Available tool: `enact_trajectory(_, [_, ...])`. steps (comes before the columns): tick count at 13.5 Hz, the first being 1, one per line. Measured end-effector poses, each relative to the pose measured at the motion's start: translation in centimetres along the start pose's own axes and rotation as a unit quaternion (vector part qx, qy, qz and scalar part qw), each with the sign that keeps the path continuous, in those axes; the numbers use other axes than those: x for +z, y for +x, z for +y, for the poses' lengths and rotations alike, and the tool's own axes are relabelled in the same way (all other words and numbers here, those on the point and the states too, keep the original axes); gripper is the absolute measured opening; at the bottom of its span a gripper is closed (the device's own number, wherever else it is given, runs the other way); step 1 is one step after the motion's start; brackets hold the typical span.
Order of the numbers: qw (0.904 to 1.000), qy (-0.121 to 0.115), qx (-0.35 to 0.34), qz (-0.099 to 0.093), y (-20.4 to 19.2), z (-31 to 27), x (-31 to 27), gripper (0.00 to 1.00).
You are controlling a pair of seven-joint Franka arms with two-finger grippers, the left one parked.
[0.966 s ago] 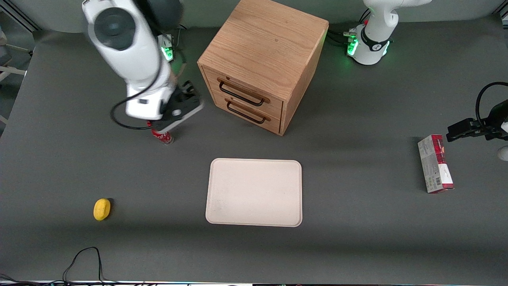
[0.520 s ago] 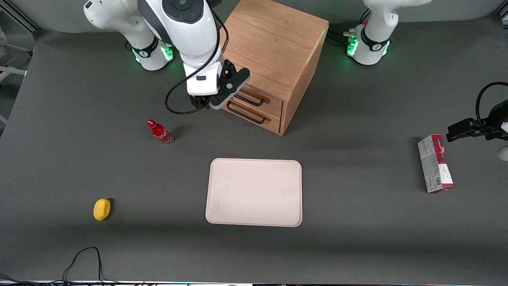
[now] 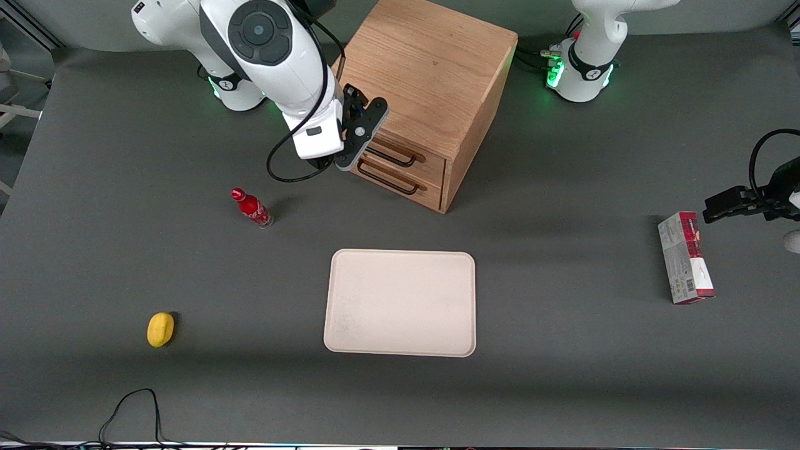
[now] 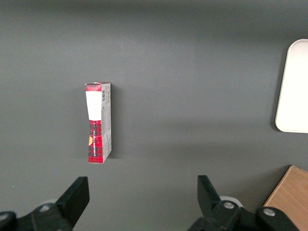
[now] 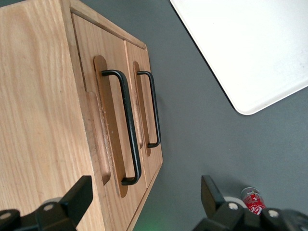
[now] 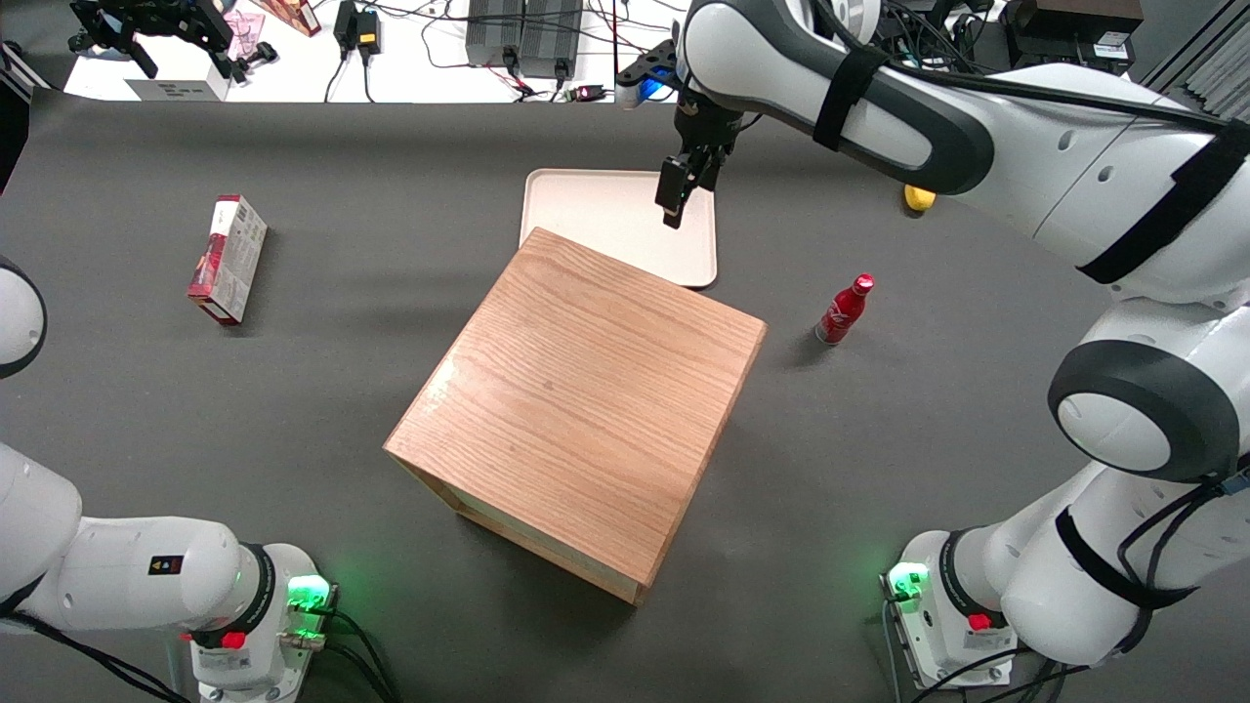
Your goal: Open upper drawer
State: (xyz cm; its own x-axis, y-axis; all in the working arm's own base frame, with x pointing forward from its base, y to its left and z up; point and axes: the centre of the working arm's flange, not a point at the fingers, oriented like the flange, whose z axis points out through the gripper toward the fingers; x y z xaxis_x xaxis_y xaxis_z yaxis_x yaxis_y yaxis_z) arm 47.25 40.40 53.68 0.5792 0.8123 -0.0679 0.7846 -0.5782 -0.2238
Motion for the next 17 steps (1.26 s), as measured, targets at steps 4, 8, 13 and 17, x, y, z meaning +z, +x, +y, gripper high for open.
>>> enact_trajectory(4, [1.0, 0.001, -0.005, 0.002, 0.7, -0.6, 2.7, 1.0])
enact_trajectory(8, [1.0, -0.002, -0.007, 0.005, 1.3, -1.0, 6.1, 1.0])
enact_trajectory(13, [0.9998, -0.01, -0.005, 0.017, 1.5, -0.4, 9.5, 1.0])
enact_trajectory(17, [0.9994, -0.018, -0.007, 0.028, 1.5, -0.6, 11.0, 1.0])
